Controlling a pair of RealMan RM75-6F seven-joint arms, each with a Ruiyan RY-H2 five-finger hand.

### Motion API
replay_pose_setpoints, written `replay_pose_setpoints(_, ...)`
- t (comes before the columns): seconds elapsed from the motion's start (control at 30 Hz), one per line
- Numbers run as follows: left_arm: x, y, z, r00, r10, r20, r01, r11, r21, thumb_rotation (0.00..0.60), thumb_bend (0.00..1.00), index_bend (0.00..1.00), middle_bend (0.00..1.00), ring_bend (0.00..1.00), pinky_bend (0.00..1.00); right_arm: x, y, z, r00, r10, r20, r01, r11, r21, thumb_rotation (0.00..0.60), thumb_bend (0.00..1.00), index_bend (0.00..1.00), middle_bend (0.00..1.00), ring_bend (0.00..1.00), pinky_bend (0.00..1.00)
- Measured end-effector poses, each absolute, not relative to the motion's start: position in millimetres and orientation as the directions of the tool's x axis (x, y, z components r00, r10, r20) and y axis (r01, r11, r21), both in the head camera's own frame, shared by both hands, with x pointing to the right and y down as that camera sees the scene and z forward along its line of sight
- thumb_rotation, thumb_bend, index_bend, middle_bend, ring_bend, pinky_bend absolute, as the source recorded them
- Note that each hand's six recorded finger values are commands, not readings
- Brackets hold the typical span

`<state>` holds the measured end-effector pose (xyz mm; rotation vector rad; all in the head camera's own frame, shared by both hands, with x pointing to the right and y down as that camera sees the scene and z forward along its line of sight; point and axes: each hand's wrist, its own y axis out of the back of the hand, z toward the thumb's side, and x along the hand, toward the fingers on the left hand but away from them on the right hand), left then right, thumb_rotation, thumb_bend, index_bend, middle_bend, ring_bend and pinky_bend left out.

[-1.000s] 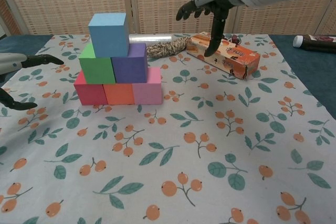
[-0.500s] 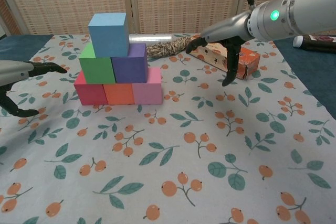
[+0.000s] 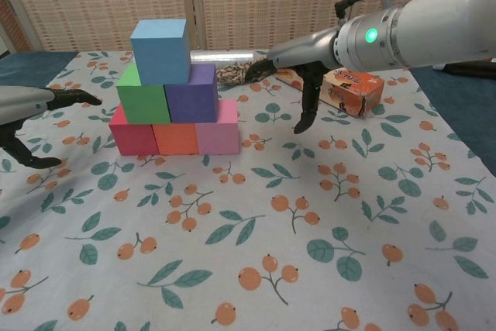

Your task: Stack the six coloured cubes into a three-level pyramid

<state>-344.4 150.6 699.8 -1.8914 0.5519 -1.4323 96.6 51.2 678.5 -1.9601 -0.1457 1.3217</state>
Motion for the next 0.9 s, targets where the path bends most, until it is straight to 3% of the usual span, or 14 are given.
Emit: replay_pose_setpoints(0.9, -320, 145, 705, 0.345, -0.674, 0.653, 0.095, -0.667, -0.739, 0.6, 0.3, 0.0, 0.0, 0.0, 0.0, 81, 64, 696, 0.525, 0.454, -0.72, -0.194, -0.76, -0.62, 0.6, 0.03, 0.0, 0.0, 0.0, 0.0)
